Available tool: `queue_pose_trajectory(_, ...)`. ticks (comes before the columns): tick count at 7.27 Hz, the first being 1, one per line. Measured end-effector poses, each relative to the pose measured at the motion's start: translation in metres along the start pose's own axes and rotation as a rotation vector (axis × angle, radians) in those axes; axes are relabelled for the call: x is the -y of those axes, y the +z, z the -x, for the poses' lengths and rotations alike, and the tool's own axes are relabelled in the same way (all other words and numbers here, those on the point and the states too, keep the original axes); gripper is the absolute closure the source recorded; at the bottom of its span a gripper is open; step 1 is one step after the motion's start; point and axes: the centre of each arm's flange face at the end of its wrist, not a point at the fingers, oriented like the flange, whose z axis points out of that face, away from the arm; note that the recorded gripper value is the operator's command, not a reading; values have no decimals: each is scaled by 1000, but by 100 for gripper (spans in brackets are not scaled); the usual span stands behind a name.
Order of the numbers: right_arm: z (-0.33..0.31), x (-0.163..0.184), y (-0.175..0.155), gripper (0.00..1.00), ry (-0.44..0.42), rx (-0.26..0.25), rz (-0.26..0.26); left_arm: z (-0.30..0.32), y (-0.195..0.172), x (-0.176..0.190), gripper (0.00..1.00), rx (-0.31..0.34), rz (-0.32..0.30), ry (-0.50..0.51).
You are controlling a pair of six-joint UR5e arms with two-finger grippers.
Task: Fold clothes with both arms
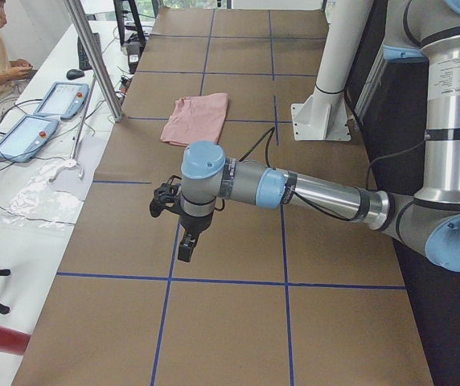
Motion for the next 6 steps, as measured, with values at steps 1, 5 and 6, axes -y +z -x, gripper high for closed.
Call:
queue_pose_trajectory(1,0,-11,-1,0,-4,-9,-2,3,4,-4,0,-5,39,-30)
queue_pose_trajectory(5,-8,-24,6,0,2,-39,14,22,35,-11,0,-56,112,-95)
queue_pose_trajectory(6,-10,-28,11,0,9,-28,25,28,47,-13,0,-85,130,-114)
